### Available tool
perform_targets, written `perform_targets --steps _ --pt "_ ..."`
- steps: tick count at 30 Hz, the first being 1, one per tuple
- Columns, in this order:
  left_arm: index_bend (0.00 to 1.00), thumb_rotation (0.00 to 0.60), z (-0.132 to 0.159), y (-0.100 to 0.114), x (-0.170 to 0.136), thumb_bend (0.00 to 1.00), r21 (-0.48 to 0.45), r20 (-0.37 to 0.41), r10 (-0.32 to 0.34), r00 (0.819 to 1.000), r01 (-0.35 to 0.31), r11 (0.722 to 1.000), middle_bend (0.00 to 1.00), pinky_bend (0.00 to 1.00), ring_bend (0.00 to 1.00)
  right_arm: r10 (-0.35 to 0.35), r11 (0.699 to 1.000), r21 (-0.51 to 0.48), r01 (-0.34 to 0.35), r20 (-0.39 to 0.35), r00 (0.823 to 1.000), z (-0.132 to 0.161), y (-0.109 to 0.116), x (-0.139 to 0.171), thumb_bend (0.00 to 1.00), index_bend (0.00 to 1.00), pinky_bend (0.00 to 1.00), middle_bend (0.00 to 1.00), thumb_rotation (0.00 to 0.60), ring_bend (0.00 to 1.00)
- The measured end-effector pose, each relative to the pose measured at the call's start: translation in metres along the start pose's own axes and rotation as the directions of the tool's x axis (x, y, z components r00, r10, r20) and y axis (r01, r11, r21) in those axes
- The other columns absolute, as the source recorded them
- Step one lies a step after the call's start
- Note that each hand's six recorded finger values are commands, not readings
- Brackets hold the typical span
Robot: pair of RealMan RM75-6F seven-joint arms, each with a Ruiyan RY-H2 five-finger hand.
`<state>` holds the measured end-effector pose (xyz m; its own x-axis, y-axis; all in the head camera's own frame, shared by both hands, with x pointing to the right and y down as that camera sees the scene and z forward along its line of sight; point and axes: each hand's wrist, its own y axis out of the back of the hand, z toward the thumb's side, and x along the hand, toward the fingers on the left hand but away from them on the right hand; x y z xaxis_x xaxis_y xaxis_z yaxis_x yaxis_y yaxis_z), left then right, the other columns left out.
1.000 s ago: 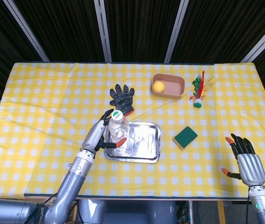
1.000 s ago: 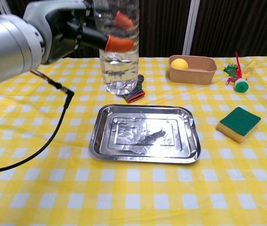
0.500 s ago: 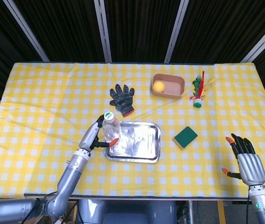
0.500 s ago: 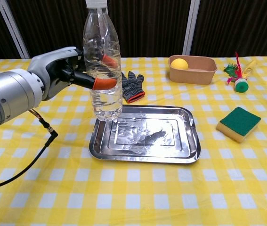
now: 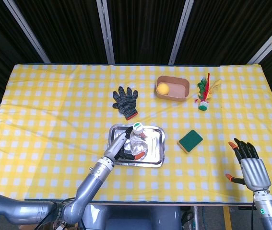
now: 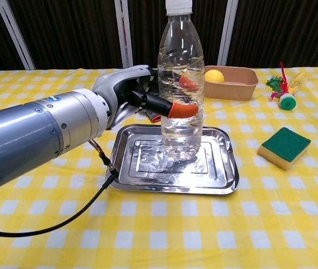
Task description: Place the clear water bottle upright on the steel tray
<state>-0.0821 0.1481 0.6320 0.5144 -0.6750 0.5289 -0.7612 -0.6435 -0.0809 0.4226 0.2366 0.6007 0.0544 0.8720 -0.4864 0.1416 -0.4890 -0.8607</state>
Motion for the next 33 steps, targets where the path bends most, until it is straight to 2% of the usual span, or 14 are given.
perform_targets --steps 4,12,14,16,19,22,26,28,30,33 --pt "0.5 0.6 0.002 0.021 -0.015 0.44 -0.011 0.0 0.042 0.999 -0.042 0.999 0.43 0.0 0.0 -0.016 1.0 -0.014 0.016 0.001 1.0 -0.001 0.006 0.004 0.05 0.11 0.0 0.0 0.6 0.0" --pt "0.5 0.6 -0.026 0.109 -0.062 0.44 0.028 -0.049 0.199 0.979 -0.198 0.98 0.43 0.0 0.0 -0.011 1.0 -0.023 0.01 -0.006 1.0 0.003 0.006 0.006 0.05 0.11 0.0 0.0 0.6 0.0" --pt "0.5 0.6 -0.034 0.122 -0.071 0.44 0.013 -0.059 0.221 0.974 -0.221 0.975 0.43 0.0 0.0 -0.011 1.0 -0.023 0.011 -0.003 1.0 0.002 0.006 0.006 0.05 0.11 0.0 0.0 0.6 0.0" --pt "0.5 0.6 -0.041 0.126 -0.074 0.44 -0.003 -0.068 0.227 0.971 -0.228 0.974 0.43 0.0 0.0 -0.013 1.0 -0.022 0.013 -0.001 1.0 0.001 0.006 0.005 0.05 0.11 0.0 0.0 0.6 0.0" --pt "0.5 0.6 -0.047 0.117 -0.069 0.44 -0.03 -0.077 0.202 0.976 -0.205 0.978 0.43 0.0 0.0 -0.015 1.0 -0.022 0.015 0.004 1.0 -0.001 0.007 0.005 0.05 0.11 0.0 0.0 0.6 0.0" --pt "0.5 0.6 -0.044 0.09 -0.057 0.44 -0.057 -0.067 0.144 0.987 -0.148 0.987 0.43 0.0 0.0 -0.018 1.0 -0.02 0.018 0.007 1.0 -0.003 0.008 0.005 0.05 0.11 0.0 0.0 0.6 0.0" --pt "0.5 0.6 -0.034 0.039 -0.04 0.44 -0.079 -0.049 0.053 0.997 -0.057 0.995 0.43 0.0 0.0 -0.019 1.0 -0.021 0.019 0.016 1.0 -0.006 0.009 0.004 0.05 0.11 0.0 0.0 0.6 0.0" --pt "0.5 0.6 -0.029 0.025 -0.036 0.44 -0.068 -0.041 0.033 0.999 -0.036 0.997 0.43 0.0 0.0 -0.019 1.0 -0.023 0.019 0.016 1.0 -0.006 0.009 0.005 0.05 0.11 0.0 0.0 0.6 0.0" --pt "0.5 0.6 -0.026 0.024 -0.036 0.44 -0.043 -0.035 0.044 0.998 -0.045 0.998 0.43 0.0 0.0 -0.021 0.999 -0.026 0.021 0.014 1.0 -0.006 0.01 0.005 0.05 0.11 0.0 0.0 0.6 0.0" --pt "0.5 0.6 -0.026 0.042 -0.043 0.44 -0.016 -0.041 0.083 0.996 -0.084 0.996 0.43 0.0 0.0 -0.023 0.999 -0.03 0.023 0.008 1.0 -0.004 0.011 0.006 0.05 0.11 0.0 0.0 0.6 0.0"
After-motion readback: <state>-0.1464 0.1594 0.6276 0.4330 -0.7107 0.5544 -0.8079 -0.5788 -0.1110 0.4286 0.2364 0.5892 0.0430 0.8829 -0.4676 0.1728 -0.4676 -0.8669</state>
